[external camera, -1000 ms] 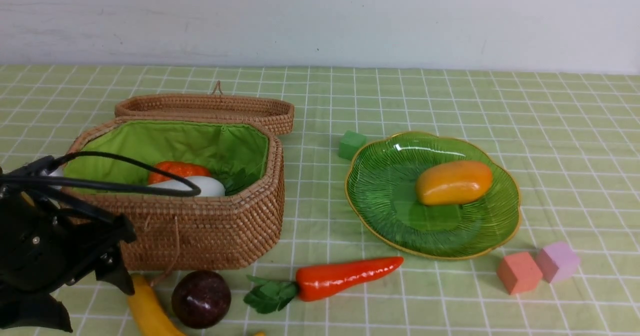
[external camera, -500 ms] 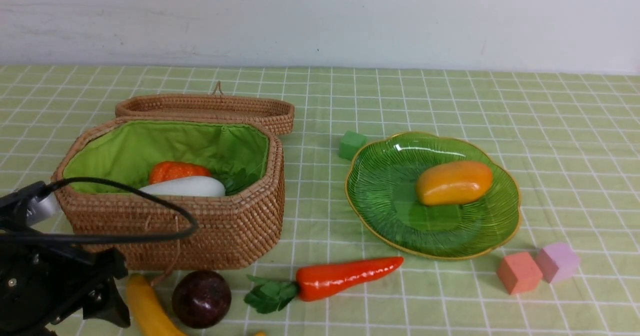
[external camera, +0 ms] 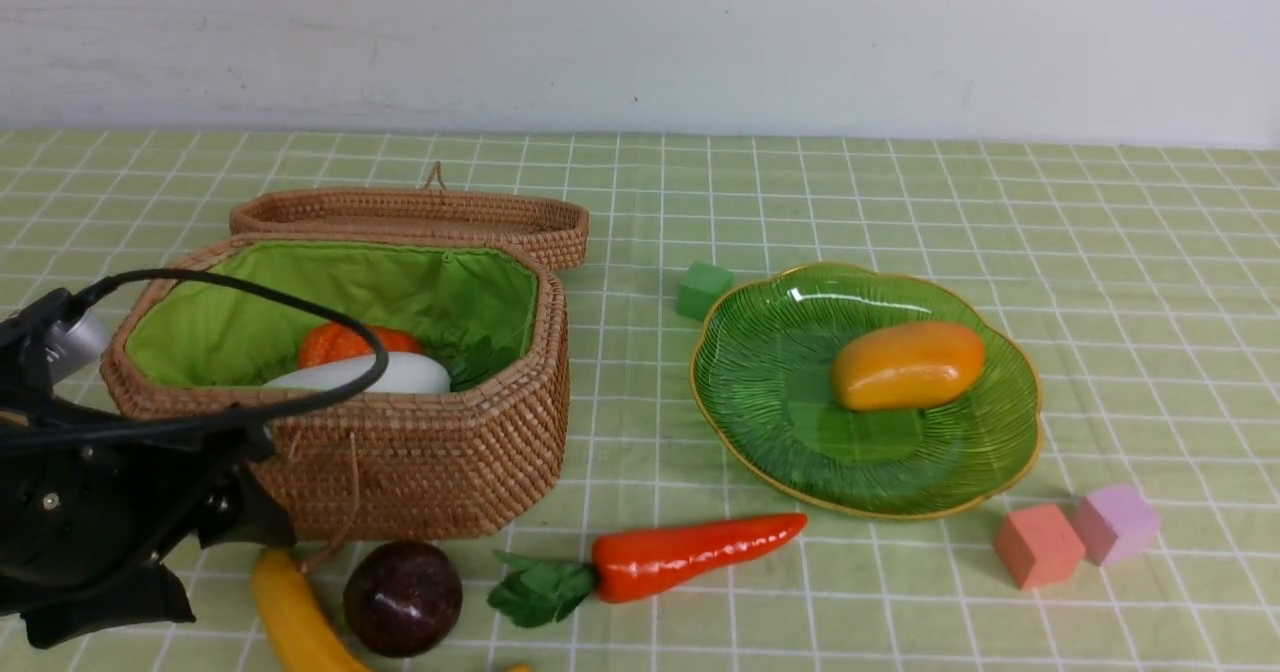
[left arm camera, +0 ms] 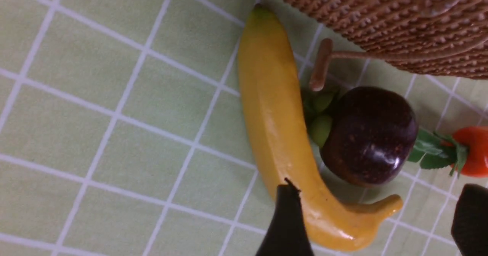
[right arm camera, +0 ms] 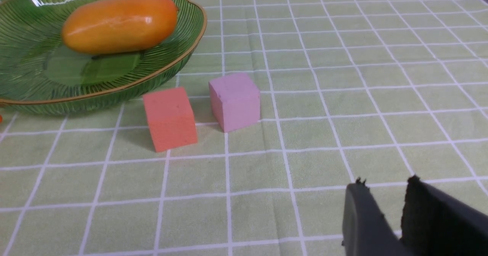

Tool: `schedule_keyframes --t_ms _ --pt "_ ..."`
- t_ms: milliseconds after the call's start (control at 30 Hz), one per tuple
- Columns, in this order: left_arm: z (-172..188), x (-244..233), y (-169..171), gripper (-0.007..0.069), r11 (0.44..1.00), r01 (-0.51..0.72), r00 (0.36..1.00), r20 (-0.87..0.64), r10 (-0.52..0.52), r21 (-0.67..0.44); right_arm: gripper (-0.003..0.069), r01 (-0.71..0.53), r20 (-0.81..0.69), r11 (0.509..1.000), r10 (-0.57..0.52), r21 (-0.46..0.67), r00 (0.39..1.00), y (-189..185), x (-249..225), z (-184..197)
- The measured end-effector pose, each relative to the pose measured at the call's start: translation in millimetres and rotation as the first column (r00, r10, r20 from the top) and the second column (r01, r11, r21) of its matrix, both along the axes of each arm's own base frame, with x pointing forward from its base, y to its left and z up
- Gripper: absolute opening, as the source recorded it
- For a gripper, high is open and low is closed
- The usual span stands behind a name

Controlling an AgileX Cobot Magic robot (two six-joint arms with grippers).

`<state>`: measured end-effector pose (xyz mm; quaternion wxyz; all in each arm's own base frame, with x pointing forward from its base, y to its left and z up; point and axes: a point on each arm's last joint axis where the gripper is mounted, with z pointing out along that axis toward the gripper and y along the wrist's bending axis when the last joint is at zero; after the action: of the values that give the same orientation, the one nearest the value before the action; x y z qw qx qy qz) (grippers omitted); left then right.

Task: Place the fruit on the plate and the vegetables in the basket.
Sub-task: Use the left arm to grab a banana and put it into the right plate

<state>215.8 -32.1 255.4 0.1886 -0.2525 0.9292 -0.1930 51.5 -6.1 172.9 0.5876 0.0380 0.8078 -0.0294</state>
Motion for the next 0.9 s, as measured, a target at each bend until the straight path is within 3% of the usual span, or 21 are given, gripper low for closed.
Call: schedule_keyframes --t_ms 900 --pt "-19.4 10.0 -1.4 0.0543 0.999 -0.045 0.992 -0.122 0.042 -0.024 0.0216 0.0 -0.001 1.0 0.0 -0.001 1.0 0.0 0.0 -0.3"
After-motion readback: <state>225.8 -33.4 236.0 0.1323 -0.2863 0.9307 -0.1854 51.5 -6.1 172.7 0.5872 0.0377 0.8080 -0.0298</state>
